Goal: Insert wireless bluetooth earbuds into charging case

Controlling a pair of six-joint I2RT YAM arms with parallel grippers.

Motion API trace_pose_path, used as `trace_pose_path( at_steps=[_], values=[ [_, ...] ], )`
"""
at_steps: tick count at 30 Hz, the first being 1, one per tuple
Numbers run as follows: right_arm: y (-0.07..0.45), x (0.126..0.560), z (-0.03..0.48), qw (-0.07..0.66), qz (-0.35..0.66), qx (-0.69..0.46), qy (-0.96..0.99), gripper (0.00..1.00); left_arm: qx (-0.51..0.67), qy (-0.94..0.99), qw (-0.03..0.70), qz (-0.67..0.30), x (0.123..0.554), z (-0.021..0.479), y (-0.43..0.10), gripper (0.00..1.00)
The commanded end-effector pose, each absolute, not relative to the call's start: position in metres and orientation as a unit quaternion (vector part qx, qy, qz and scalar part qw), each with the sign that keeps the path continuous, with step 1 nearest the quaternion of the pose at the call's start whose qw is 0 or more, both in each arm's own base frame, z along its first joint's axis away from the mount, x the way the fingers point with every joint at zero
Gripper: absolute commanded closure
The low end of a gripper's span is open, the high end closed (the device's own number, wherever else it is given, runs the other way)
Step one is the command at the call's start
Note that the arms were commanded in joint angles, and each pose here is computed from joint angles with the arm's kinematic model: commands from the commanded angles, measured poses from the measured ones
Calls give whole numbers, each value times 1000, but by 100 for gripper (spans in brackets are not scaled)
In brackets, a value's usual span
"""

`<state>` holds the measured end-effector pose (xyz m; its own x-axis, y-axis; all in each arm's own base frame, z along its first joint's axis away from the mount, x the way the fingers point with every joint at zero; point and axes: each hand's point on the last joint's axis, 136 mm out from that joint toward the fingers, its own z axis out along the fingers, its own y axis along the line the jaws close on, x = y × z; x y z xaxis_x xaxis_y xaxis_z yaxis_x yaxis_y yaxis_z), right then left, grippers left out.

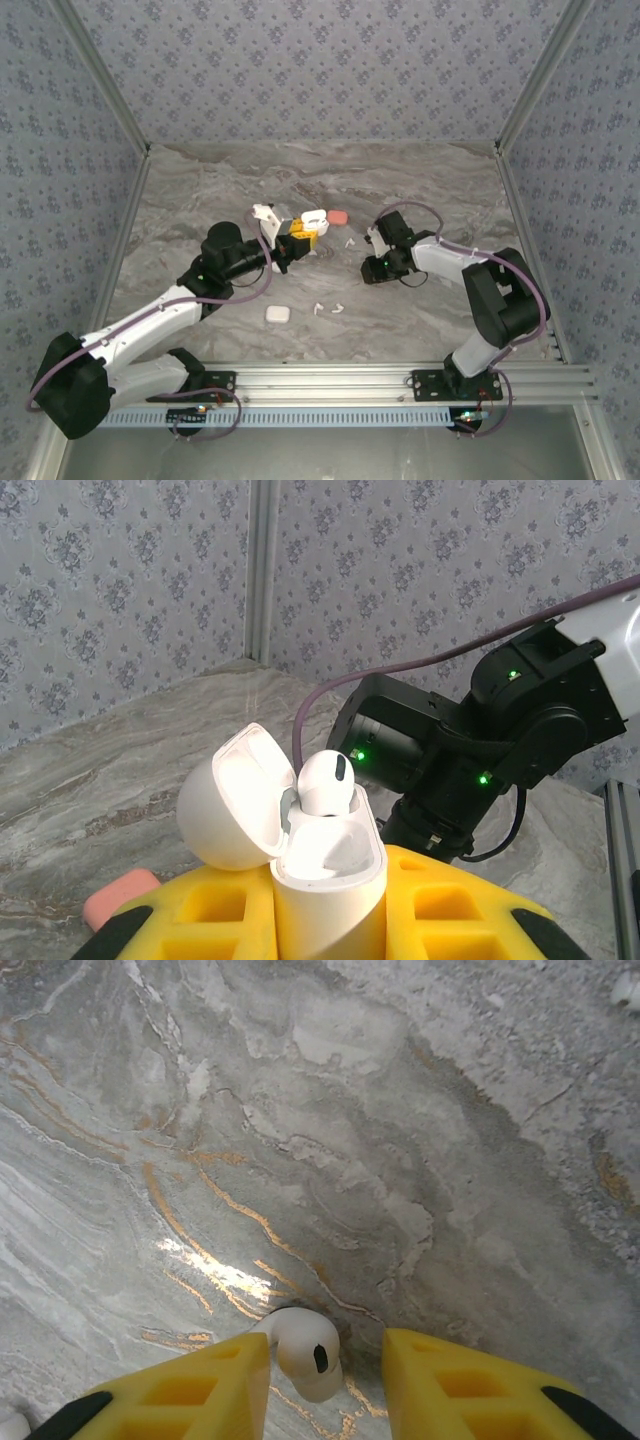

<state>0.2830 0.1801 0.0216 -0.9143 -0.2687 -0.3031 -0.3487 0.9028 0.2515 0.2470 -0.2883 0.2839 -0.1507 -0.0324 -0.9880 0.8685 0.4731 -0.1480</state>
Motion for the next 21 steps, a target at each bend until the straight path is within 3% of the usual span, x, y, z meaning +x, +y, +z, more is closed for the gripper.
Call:
trace_pose_path(
  at_steps=[1,11,17,21],
  values=[
    [184,284,16,124,146,-164,968,65,329,628,583,-397,245,299,-289,100],
    [196,284,7,117,120,-189,968,69,329,629,583,-396,245,299,-289,100],
    [200,282,5,111,111,-199,967,77,329,631,583,-393,245,298,-287,100],
    [198,286,20,136,106,-202,964,79,330,631,583,-391,245,297,-287,100]
  ],
)
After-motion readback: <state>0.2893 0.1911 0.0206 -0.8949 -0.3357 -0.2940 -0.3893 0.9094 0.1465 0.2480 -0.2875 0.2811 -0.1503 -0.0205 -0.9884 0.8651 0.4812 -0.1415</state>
